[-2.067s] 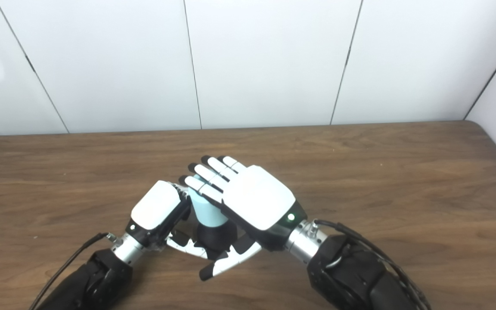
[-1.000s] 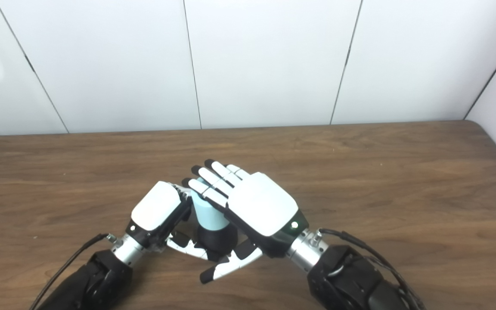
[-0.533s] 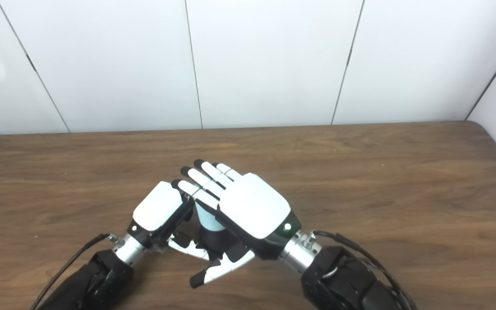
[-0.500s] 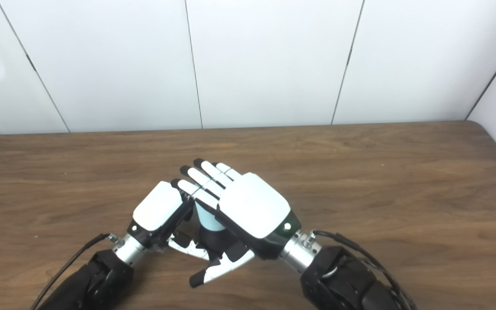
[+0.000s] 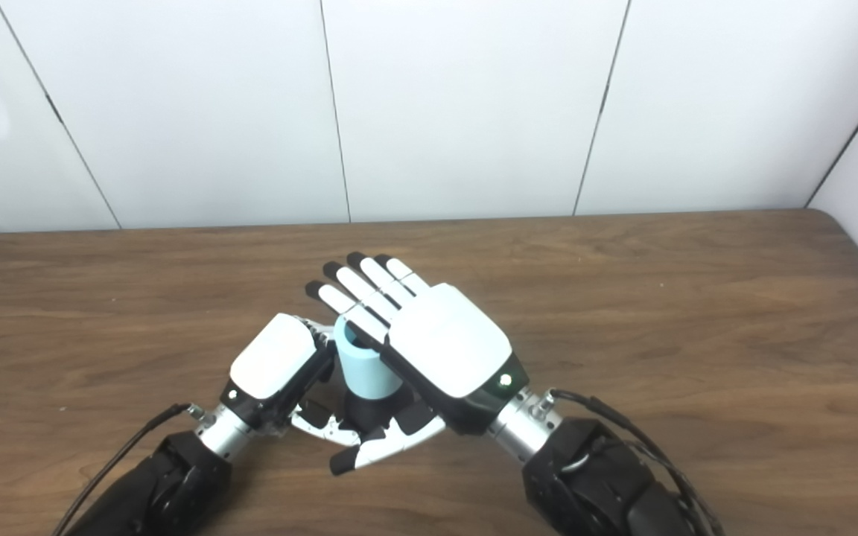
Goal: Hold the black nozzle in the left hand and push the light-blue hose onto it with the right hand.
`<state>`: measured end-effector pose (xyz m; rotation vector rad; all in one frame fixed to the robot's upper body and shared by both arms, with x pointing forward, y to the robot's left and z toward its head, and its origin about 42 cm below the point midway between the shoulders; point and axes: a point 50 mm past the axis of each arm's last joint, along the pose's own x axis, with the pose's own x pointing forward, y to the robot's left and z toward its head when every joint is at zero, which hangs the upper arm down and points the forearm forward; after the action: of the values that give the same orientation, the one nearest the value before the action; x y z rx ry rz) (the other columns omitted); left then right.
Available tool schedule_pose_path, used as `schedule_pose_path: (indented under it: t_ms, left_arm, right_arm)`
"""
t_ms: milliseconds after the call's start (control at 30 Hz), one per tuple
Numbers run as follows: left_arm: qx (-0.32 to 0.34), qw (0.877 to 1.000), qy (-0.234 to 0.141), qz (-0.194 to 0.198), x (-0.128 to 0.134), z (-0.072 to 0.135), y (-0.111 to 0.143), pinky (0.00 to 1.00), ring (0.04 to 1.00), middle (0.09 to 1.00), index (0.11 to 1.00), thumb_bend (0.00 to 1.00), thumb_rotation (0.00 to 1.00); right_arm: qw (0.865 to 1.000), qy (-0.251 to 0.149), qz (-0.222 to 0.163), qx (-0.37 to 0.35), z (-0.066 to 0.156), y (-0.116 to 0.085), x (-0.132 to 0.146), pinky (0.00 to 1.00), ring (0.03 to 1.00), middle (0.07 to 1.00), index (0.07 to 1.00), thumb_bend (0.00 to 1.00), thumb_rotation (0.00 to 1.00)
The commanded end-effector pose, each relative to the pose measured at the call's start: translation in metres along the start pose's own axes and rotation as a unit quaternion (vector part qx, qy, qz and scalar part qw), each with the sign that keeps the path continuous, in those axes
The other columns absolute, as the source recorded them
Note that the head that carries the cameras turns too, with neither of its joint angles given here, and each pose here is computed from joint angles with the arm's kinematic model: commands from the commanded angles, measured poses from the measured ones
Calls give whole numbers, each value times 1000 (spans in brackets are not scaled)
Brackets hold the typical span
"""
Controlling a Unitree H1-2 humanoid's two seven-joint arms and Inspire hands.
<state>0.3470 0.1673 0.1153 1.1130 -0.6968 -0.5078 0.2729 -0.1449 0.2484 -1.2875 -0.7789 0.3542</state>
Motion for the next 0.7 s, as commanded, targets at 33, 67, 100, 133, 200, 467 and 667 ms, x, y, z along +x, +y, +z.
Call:
schedule_pose_path:
  t_ms: [33,67,100,133,200,467,667]
  left_arm:
    - [-65,990,61,-113,-66,22,-82,151,195,472,482,524,0]
    - [-66,989,62,-115,-66,22,-82,157,201,472,482,524,0]
    - [-65,989,63,-116,-66,22,-82,158,202,472,482,524,0]
    - [-63,989,63,-116,-66,22,-82,155,197,472,482,524,0]
    - [-58,990,61,-115,-65,22,-82,153,195,472,482,524,0]
    - [-43,990,69,-111,-64,22,-78,207,270,404,519,514,0]
    - [-2,987,95,-128,-66,22,-76,511,611,649,620,817,28]
  right_arm:
    - [997,0,-83,-2,0,-25,7,1000,1000,1000,981,915,847]
    - [995,11,-96,8,-3,-28,7,1000,1000,1000,980,916,838]
    - [993,24,-108,26,-5,-30,6,1000,1000,1000,985,904,839]
    - [990,36,-126,53,-7,-32,6,992,1000,1000,988,872,821]
    - [973,65,-178,129,-11,-34,4,925,970,984,958,774,794]
    - [888,183,-279,316,-31,-8,-24,610,740,768,724,365,405]
    - [869,262,-243,343,-46,31,-48,667,771,784,747,415,448]
